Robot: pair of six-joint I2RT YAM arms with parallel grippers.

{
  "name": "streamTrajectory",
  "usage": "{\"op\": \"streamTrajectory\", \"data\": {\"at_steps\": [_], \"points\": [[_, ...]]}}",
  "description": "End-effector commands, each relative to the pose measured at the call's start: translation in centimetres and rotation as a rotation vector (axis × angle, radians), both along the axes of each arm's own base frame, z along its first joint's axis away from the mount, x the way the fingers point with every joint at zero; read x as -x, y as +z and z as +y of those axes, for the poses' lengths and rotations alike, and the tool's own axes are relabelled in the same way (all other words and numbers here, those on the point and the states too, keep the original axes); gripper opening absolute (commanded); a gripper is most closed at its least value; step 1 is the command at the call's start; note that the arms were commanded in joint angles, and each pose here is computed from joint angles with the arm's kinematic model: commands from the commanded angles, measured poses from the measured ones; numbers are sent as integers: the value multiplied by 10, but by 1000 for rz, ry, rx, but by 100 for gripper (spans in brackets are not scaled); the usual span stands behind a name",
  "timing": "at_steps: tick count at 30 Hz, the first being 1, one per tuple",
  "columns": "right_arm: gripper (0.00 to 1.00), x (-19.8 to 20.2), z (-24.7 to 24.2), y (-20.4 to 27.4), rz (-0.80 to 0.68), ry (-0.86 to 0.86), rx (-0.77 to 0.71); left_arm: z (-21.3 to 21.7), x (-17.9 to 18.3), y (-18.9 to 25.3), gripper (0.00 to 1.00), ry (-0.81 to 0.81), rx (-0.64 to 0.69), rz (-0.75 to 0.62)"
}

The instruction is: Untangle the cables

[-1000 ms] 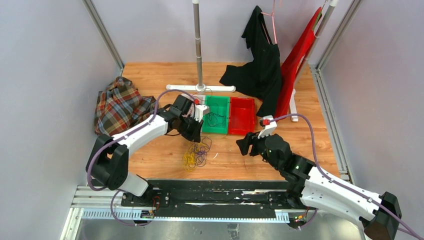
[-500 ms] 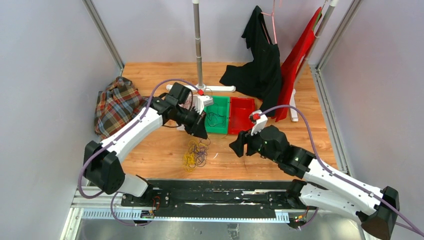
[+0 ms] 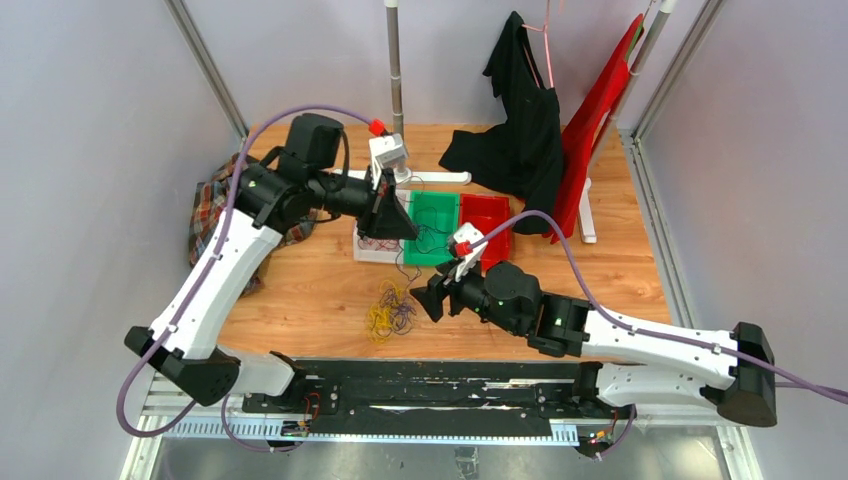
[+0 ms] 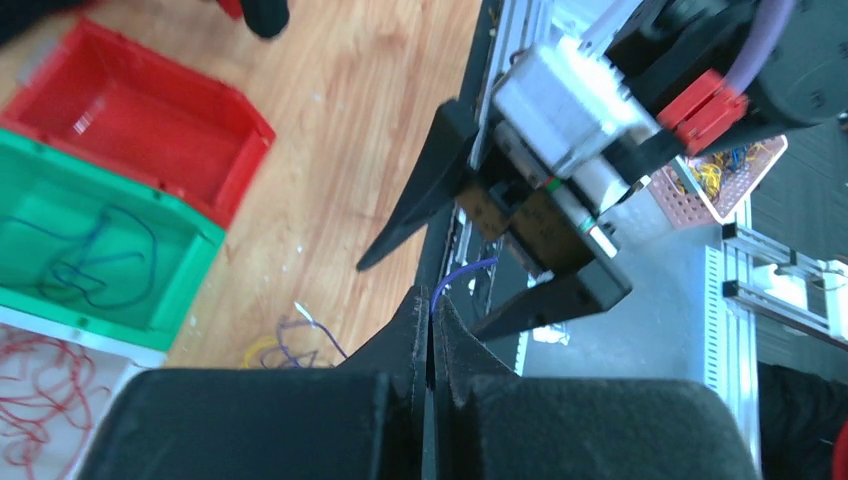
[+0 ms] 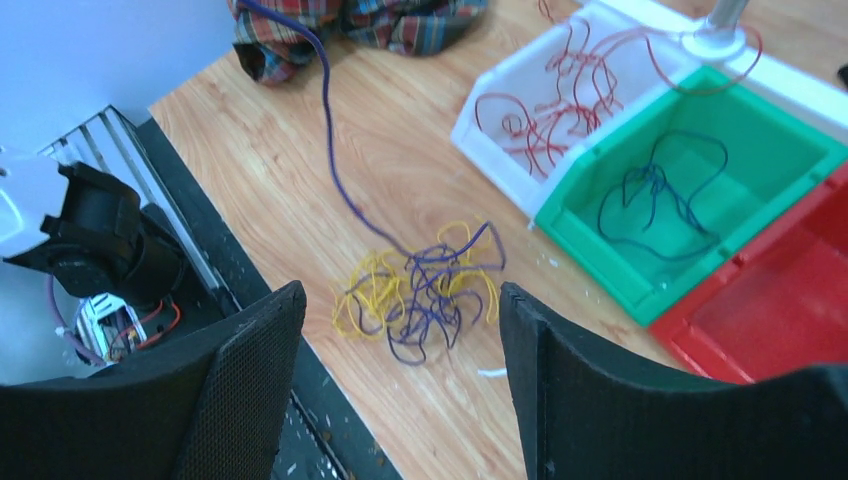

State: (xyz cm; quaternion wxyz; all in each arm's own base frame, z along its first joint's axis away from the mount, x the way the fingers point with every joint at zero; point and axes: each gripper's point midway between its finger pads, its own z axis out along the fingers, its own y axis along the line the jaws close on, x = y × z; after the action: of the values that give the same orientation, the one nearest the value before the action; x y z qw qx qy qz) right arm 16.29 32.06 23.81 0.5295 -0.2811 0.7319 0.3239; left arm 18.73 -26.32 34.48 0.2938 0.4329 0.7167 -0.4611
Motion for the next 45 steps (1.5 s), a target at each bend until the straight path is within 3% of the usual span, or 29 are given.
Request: {"op": "streamTrajectory", "data": {"at_steps": [1, 10, 16, 23, 33, 38, 45], "points": [[71, -14, 17, 59, -152, -49, -112, 6, 16, 47, 1, -5, 71, -51], [69, -25, 41, 63, -160, -62, -113, 12, 26, 109, 0, -13, 158, -222], [68, -29, 44, 22, -97, -91, -50, 20, 36, 160, 0, -4, 235, -372], [60, -30, 50, -23, -1, -126, -26, 27, 45, 177, 0, 8, 259, -436], [45, -22, 81, -22, 49, -47, -87, 37, 49, 185, 0, 44, 259, -508], [50, -13, 89, -36, 89, 8, -83, 39, 40, 188, 0, 81, 244, -555], [64, -10, 82, -69, 110, 3, -27, 41, 36, 201, 0, 101, 251, -613]]}}
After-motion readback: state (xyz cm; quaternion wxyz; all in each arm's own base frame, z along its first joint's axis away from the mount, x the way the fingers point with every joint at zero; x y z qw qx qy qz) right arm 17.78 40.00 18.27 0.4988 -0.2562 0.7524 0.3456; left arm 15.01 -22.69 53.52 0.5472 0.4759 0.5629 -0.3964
